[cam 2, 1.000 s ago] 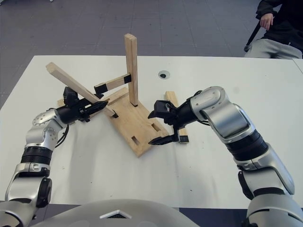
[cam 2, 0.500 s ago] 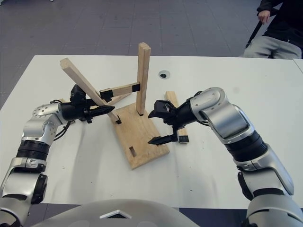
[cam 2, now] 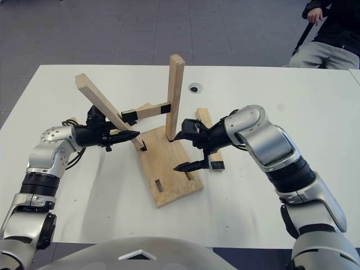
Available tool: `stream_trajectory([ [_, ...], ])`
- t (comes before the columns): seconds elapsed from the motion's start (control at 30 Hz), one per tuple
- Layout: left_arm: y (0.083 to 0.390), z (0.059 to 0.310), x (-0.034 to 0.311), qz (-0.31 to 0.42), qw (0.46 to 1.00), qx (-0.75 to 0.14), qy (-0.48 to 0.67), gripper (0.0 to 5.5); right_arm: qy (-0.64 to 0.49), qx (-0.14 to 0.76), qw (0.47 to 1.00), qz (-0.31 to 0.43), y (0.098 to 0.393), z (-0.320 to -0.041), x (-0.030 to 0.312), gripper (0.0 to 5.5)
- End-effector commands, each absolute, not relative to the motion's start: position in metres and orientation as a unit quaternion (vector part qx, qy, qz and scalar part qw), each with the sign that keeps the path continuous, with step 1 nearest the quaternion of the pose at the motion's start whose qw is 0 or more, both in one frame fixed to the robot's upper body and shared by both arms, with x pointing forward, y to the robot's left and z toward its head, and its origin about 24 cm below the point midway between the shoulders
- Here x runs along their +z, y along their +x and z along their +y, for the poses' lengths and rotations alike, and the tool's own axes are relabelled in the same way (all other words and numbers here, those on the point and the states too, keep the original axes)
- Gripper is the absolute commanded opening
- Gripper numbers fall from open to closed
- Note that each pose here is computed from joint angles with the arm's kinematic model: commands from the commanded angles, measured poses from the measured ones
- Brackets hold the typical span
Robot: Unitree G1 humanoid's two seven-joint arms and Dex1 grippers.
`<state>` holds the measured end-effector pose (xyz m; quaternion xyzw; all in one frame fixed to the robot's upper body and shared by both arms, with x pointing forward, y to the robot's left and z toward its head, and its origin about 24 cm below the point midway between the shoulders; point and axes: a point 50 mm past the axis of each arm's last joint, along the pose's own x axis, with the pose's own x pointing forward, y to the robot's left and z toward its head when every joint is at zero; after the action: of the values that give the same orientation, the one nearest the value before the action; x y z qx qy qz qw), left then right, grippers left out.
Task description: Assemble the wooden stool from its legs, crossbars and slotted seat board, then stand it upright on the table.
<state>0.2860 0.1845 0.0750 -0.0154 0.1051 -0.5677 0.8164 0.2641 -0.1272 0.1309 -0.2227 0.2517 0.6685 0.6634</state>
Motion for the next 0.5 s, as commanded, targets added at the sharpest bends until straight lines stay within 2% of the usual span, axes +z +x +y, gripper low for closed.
stream_trajectory([
  [0.03, 0.273, 0.193, 0.051, 0.176, 0.805, -0.566, -0.007, 2.04, -0.223, 0.666, 0.668, 0.246, 0.264, -0.127, 0.134, 5.34],
  [0.17, 0.265, 0.200, 0.037, 0.222, 0.787, -0.576, 0.012, 2.04, -0.217, 0.664, 0.676, 0.237, 0.266, -0.124, 0.137, 5.34],
  [0.33, 0.255, 0.209, 0.019, 0.284, 0.761, -0.583, 0.034, 2.04, -0.189, 0.637, 0.722, 0.192, 0.278, -0.113, 0.153, 5.34],
  [0.43, 0.253, 0.209, 0.016, 0.288, 0.755, -0.588, 0.040, 2.04, -0.108, 0.584, 0.796, 0.115, 0.293, -0.100, 0.188, 5.34],
  [0.5, 0.252, 0.208, 0.014, 0.292, 0.751, -0.591, 0.045, 2.04, -0.011, 0.569, 0.819, 0.077, 0.292, -0.088, 0.216, 5.34],
])
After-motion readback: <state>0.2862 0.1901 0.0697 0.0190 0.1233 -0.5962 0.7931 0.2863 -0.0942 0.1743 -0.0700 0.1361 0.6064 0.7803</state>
